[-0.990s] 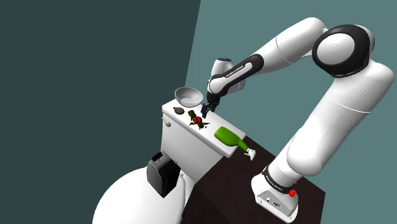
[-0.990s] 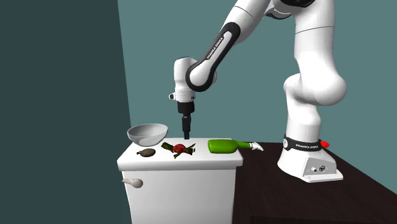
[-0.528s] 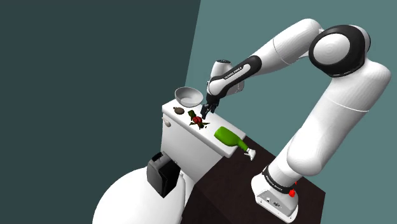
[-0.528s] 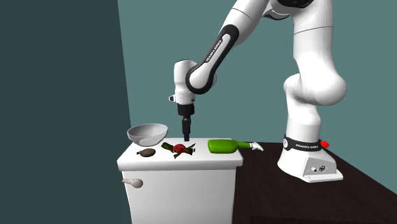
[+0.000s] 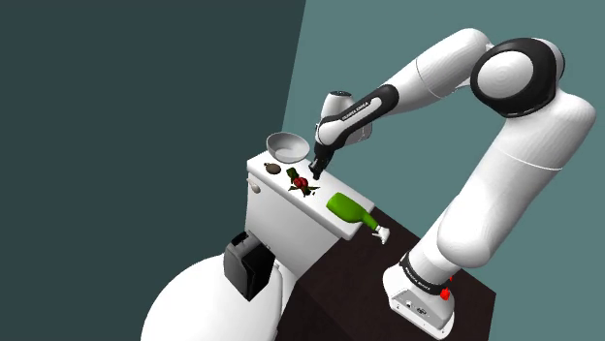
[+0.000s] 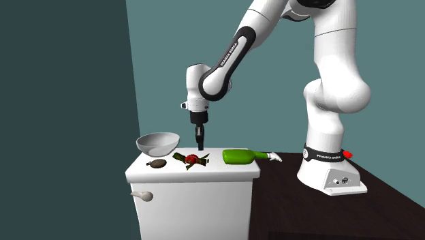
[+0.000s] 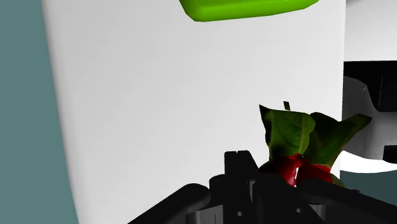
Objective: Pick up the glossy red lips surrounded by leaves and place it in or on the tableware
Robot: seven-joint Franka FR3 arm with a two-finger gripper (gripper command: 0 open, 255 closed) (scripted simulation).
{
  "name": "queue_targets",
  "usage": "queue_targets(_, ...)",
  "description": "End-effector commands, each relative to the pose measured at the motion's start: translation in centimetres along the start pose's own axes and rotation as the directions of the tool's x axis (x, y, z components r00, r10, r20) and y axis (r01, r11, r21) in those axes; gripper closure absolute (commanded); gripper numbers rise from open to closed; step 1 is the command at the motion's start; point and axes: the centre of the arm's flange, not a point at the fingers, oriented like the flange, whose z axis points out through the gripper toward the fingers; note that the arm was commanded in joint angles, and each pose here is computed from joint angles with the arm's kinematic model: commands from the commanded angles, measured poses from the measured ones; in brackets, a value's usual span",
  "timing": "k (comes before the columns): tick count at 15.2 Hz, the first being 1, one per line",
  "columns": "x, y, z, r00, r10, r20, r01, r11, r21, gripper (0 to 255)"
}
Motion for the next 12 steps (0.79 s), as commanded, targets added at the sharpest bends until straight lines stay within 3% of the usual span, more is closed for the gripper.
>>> queue_targets(1,0.0,0.0,0.0,1.000,0.000,0.000,0.000,1.000,0.000,255)
queue_targets(3,0.0,0.0,0.0,1.000,0.000,0.000,0.000,1.000,0.000,255)
queue_targets(4,0.0,0.0,0.0,1.000,0.000,0.000,0.000,1.000,0.000,0)
queue_targets(7,3.9,-2.3,-0.8,0.990,0.140,0.036,-0.139,0.990,-0.018,0)
queue_targets(11,9.5,-4.4,-1.6,0.943,0.322,0.079,-0.319,0.947,-0.050,0)
queue_targets(12,9.7,-4.5,-1.7,0.941,0.328,0.080,-0.325,0.944,-0.051,0)
